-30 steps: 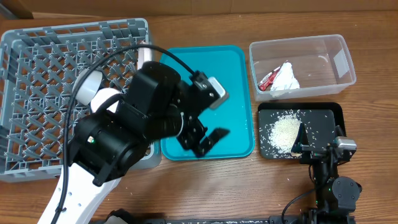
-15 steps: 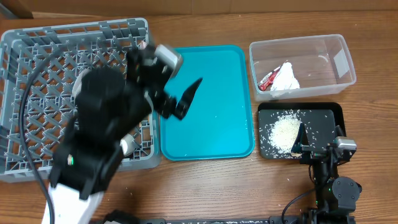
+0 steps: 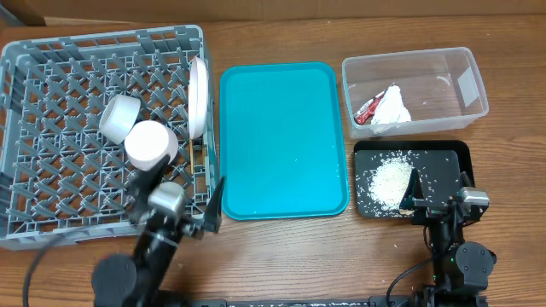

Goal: Sort waste into correct bins and load items into the dishwasher

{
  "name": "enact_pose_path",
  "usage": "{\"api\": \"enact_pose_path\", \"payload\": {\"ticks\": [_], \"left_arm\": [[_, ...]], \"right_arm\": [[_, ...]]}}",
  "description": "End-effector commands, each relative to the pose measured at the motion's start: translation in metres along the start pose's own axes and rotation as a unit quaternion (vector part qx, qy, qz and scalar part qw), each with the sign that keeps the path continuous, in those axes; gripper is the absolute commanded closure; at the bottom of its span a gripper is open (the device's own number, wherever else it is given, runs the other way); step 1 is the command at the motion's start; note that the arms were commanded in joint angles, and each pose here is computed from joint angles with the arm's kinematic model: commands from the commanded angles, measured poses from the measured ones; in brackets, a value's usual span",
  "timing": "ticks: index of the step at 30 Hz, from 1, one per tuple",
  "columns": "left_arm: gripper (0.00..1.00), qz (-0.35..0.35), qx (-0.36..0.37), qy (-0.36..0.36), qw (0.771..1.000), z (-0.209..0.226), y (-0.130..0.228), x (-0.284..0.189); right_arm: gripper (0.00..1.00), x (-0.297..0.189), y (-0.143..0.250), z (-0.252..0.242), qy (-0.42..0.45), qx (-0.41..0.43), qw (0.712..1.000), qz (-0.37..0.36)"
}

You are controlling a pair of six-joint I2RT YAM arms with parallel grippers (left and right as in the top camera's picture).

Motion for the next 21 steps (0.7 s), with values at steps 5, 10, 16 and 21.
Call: {"api": "enact_pose_path", "payload": {"ticks": [5, 10, 16, 21], "left_arm": [[0.00, 0.006, -0.008, -0.100, 0.995, 0.024, 0.056, -0.013], [0.00, 0.040, -0.008, -0.140, 0.989, 0.035, 0.094, -0.008], [0.00, 0.030, -0.006, -0.151, 0.988, 0.037, 0.119, -0.001], [0.00, 0.046, -0.006, -0.163, 0.986, 0.041, 0.126, -0.003]], "right_arm": [[0.00, 0.000, 0.001, -0.002, 0.003, 0.000, 1.000, -0.003], [0.00, 0.000, 0.001, -0.002, 0.003, 0.000, 1.000, -0.003], [0.00, 0.000, 0.001, -0.002, 0.003, 0.000, 1.000, -0.002], [0.00, 0.000, 0.001, -0.002, 0.003, 0.000, 1.000, -0.003]]}}
Point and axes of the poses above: each gripper's point midway between its finger pads, its own x axis out along the fingers, its own z axis along the line the jaws close on, y = z × x, the point moved 2 cm from there along -x, back along the fingers, and after that the axes turned 5 degrees about x, right-handed, at the moved point
